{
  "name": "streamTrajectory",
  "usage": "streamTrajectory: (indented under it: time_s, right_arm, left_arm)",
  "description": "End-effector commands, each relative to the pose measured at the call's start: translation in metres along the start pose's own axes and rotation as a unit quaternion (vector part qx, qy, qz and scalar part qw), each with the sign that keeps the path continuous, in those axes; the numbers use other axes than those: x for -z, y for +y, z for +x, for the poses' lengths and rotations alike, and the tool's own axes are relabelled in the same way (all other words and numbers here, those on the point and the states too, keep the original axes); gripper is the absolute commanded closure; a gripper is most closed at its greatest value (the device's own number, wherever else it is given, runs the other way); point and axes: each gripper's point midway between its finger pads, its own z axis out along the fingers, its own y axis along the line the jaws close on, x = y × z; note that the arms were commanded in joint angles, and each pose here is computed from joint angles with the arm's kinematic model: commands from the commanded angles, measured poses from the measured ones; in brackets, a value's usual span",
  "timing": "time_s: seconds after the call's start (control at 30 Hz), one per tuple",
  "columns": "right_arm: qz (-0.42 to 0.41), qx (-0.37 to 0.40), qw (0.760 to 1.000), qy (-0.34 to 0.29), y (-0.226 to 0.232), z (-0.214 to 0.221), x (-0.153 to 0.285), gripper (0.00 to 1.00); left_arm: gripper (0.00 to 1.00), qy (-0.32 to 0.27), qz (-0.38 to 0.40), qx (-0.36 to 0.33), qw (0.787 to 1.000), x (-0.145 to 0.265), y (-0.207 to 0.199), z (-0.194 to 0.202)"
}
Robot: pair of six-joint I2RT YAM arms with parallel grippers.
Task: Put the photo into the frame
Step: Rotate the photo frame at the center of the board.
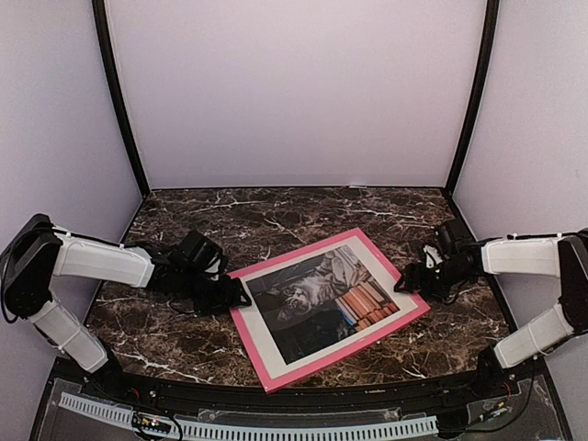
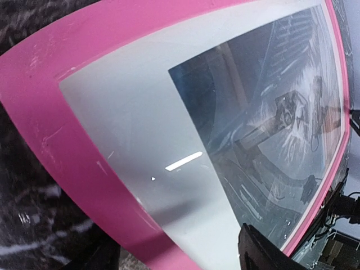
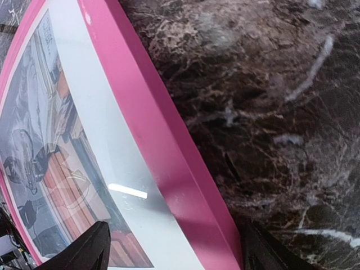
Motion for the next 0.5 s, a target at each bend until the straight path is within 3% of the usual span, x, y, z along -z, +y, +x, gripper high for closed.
streamTrajectory:
  time_s: [0.0,0.2,0.3,0.33,0.37,0.47]
  right_arm:
    - [-0.049,-0.032,0.997,0.045,0.026,0.045,-0.006,0.19]
    - [-0.083,-0.011,0.994,0.075,0.06,0.09,-0.012,0.21]
    - [-0.097,0.013,0.991,0.093,0.077,0.111,-0.012,0.21]
    - [-0.101,0.023,0.99,0.097,0.082,0.115,-0.011,0.21]
    - [-0.1,0.032,0.99,0.099,0.084,0.118,-0.008,0.21]
    - [-0.056,0.069,0.994,0.069,0.079,0.104,0.005,0.2]
  left_arm:
    - [0.27,-0.008,0.034,-0.026,0.999,-0.019,-0.025,-0.041]
    - [0.28,-0.033,0.053,-0.064,0.996,-0.036,-0.043,-0.131]
    - [0.19,-0.088,0.045,-0.106,0.99,-0.028,-0.061,-0.207]
    - [0.17,-0.072,0.022,-0.1,0.992,-0.041,-0.048,-0.212]
    - [0.12,-0.111,0.011,-0.116,0.987,-0.028,-0.057,-0.246]
    - [0.02,-0.143,-0.078,-0.114,0.98,-0.022,-0.03,-0.281]
